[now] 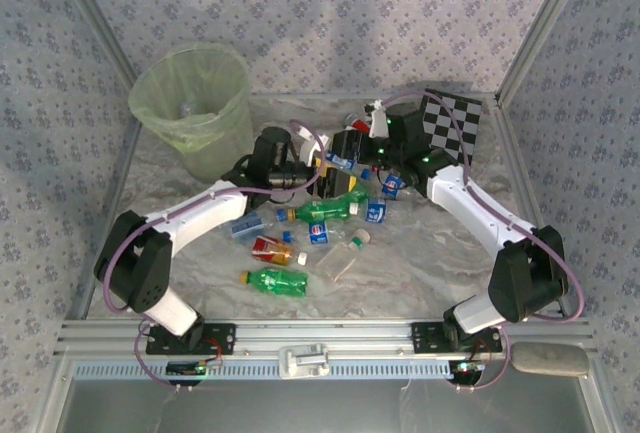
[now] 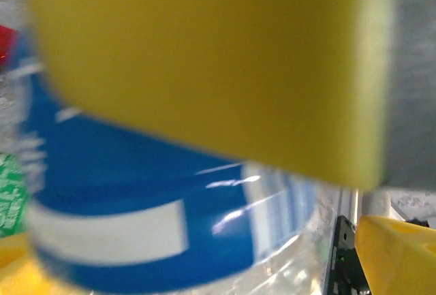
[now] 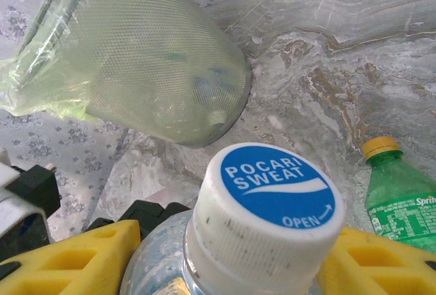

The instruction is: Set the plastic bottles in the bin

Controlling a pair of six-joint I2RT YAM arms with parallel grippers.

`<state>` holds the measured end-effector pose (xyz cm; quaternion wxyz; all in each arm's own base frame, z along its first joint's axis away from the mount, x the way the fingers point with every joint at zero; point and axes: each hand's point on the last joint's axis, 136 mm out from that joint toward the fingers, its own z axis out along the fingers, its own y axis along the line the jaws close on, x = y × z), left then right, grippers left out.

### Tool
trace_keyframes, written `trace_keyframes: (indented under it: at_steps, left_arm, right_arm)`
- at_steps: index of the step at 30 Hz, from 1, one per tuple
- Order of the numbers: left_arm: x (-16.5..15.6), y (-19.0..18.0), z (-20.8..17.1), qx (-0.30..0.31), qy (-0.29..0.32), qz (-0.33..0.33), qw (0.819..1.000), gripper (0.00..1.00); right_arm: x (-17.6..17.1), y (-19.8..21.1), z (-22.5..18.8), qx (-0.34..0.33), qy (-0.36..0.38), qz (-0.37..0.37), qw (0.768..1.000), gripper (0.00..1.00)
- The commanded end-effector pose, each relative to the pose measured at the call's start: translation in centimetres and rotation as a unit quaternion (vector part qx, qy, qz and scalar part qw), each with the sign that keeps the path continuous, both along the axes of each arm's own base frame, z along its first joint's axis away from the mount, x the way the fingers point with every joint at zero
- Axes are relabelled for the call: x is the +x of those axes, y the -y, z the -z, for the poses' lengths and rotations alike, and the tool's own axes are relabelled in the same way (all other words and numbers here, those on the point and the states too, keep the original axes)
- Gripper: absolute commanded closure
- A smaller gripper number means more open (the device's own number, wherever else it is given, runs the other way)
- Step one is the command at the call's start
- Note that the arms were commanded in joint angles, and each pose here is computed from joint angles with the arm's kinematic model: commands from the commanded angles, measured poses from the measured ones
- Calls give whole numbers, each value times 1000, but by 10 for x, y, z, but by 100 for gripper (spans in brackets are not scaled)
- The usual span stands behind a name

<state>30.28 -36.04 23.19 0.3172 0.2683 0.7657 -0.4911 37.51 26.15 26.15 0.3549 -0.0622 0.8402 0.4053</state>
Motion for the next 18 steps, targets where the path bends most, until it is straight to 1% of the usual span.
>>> trace_keyframes:
  at_steps: [1,4,8,9,10,13,15,18]
  left_arm:
    - [-2,4,-7,0,9,17,1000,13]
    - [-1,2,-4,4,8,10,1000,27]
    - [2,0,-2,10,8,-2,1000,38]
    - [3,-2,-1,12,10,-7,1000,42]
    - [5,-3,0,15,11,-14,1000,46]
    - [11,-10,0,23,18,-42,999,49]
    - [17,-19,-1,29,26,-66,997,50]
    - [26,-36,-7,32,40,-105,993,50]
  right_arm:
    - [1,-6,-12,6,21,-16,1000,46]
    - [0,-5,-10,5,19,-16,1000,46]
    - [0,-3,-10,4,20,-12,1000,45]
    - [0,-3,-11,5,20,-11,1000,44]
    - [0,-2,-12,5,19,-9,1000,40]
    - [1,4,-14,2,17,3,1000,20]
    - [1,12,-19,5,19,15,1000,14]
    - [2,28,-29,10,29,36,999,9]
